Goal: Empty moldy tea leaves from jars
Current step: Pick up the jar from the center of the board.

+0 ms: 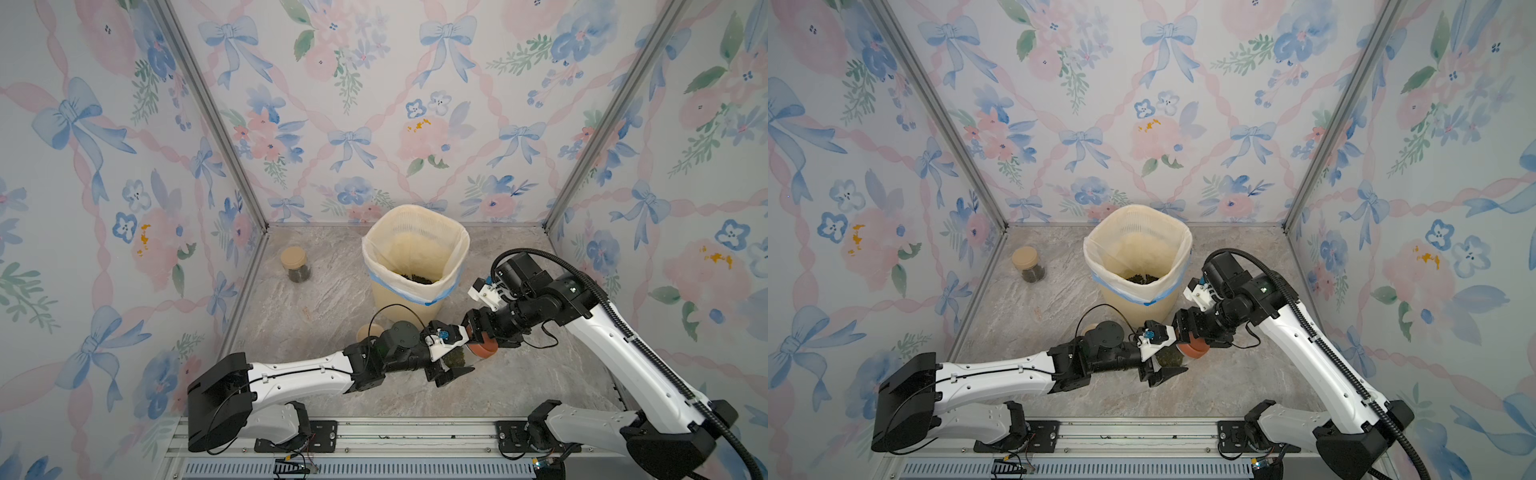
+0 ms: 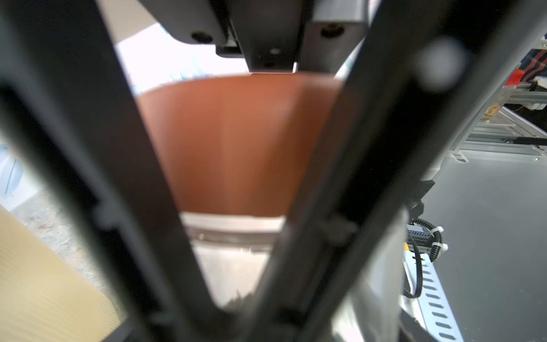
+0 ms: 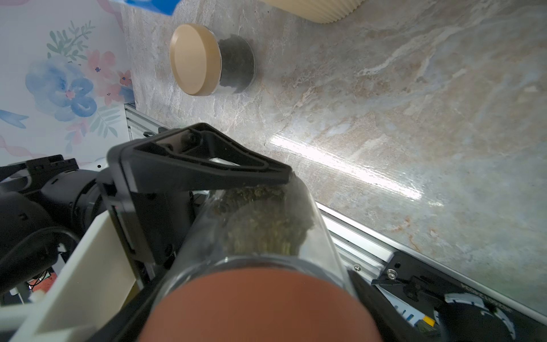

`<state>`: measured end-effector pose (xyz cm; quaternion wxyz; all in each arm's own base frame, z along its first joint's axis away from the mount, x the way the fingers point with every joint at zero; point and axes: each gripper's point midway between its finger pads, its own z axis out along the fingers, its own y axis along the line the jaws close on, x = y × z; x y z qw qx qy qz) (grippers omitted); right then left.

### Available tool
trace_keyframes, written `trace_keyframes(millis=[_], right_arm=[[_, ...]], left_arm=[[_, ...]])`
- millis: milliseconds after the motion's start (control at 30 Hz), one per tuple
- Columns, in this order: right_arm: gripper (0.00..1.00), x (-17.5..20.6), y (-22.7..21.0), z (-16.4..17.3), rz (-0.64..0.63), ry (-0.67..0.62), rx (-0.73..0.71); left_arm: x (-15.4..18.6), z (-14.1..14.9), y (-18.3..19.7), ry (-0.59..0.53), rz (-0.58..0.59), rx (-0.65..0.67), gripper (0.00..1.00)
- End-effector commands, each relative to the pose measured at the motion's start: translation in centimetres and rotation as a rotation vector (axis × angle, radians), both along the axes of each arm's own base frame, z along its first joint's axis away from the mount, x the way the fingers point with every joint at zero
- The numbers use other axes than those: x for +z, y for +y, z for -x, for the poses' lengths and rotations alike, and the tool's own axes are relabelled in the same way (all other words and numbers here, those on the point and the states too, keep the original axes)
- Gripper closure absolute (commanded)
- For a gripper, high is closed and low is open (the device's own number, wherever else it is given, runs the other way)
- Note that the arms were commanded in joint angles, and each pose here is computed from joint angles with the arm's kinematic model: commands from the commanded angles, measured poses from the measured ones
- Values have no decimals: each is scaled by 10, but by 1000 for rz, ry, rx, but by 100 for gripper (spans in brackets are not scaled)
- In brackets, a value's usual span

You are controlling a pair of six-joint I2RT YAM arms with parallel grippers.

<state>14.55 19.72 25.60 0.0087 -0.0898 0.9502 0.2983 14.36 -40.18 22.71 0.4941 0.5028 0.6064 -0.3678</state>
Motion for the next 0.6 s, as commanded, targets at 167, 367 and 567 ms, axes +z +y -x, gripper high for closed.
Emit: trace_keyframes(millis=[167,367,567], right_arm=[[26,8,3,13,-27,19,32],[7,10,3,13,-43,16,11],[3,11,3,13,-44,16,8]], left_arm=[[17,-6,-3,6,84,8,45],[17,-5,-1,0,94,8,51],[18,-5,-2,-1,102,6,56]])
